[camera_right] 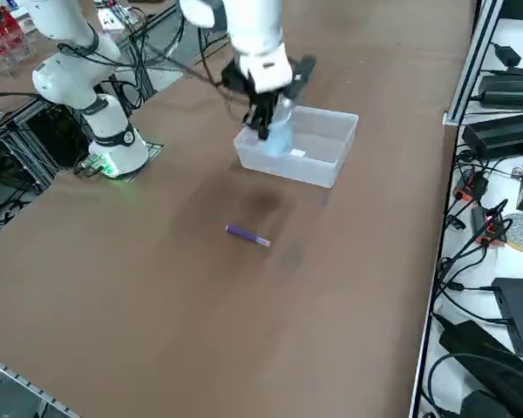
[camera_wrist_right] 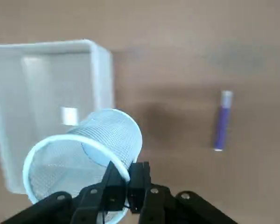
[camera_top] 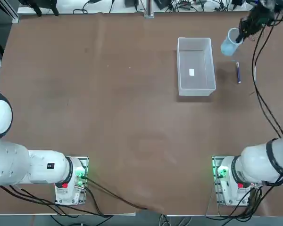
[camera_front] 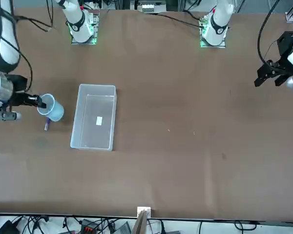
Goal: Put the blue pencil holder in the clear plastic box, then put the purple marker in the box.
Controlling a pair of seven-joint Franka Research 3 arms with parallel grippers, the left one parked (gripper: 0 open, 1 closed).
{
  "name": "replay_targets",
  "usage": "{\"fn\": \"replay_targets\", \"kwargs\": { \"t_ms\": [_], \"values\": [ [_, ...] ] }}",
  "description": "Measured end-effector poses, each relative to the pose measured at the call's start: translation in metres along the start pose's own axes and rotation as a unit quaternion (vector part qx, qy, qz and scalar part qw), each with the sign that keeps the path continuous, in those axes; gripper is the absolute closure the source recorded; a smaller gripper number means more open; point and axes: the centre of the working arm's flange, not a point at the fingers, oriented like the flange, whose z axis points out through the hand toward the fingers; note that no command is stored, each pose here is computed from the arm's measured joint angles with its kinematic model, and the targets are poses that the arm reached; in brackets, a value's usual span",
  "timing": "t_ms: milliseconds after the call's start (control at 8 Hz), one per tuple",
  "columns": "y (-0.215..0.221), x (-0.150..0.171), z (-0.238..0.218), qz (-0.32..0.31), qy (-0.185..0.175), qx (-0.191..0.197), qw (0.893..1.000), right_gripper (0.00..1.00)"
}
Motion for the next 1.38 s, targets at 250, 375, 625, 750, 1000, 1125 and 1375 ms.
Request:
{"fn": "replay_targets", "kwargs": {
  "t_ms": [250,375,625,750,1000,1125,1375],
  "values": [
    [-0.069,-0.001,0.021,0.011,-0.017,-0.004,1.0,0.94],
    [-0.1,-0.003,0.033,0.003,-0.026,-0.009,1.0,0.94],
    [-0.132,-0.005,0.059,-0.012,-0.033,-0.015,0.999,0.94],
    [-0.142,-0.003,0.077,-0.02,-0.033,-0.018,0.999,0.94],
    [-0.163,0.003,0.119,-0.037,-0.033,-0.023,0.999,0.94],
    [-0.173,0.006,0.141,-0.045,-0.033,-0.026,0.998,0.94],
    [-0.18,0.011,0.171,-0.05,-0.033,-0.029,0.998,0.94]
  ]
}}
